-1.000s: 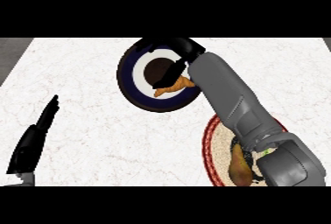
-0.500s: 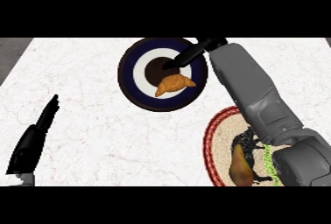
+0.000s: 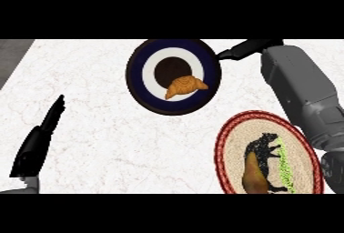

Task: Pick the croissant from the placemat and place it in the plate

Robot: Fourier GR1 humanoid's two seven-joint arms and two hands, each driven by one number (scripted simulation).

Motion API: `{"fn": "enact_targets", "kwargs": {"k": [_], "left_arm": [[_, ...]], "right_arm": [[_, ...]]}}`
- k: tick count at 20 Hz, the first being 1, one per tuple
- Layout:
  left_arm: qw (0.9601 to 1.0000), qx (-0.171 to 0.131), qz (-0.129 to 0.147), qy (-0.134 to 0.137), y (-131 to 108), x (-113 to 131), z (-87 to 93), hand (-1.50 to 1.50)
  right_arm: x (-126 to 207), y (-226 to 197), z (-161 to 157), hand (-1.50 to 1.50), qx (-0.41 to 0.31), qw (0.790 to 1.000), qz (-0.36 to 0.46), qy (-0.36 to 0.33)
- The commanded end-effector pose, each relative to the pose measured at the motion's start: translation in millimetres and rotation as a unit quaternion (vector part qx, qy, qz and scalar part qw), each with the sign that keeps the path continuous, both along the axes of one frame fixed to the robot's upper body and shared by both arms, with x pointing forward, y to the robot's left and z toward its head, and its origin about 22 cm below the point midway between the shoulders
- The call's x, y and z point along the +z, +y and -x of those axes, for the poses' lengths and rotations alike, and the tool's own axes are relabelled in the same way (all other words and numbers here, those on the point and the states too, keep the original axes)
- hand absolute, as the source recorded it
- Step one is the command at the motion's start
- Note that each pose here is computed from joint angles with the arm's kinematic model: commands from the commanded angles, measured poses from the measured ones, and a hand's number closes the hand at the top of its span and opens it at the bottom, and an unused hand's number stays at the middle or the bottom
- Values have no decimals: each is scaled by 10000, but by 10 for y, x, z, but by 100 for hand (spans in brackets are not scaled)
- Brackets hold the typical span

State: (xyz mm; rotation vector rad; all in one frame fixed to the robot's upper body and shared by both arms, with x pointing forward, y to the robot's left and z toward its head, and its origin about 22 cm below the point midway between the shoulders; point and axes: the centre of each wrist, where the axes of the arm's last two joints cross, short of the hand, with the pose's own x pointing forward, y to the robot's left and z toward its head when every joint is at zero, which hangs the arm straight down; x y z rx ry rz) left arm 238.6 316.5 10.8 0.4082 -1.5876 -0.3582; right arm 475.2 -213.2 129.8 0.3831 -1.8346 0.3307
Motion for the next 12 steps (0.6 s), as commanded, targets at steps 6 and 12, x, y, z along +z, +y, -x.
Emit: {"fn": "enact_targets", "kwargs": {"k": [6,12], "left_arm": [[9999,-104,42,-65,-107,27,-79,0],[9996,-214,32,-159,-184,70,-178,0]], "right_arm": [[-14,-713,98,-150,-5,9993,-129,-364],[-103,-771,135,-150,-169,9991,-54,-374]]}}
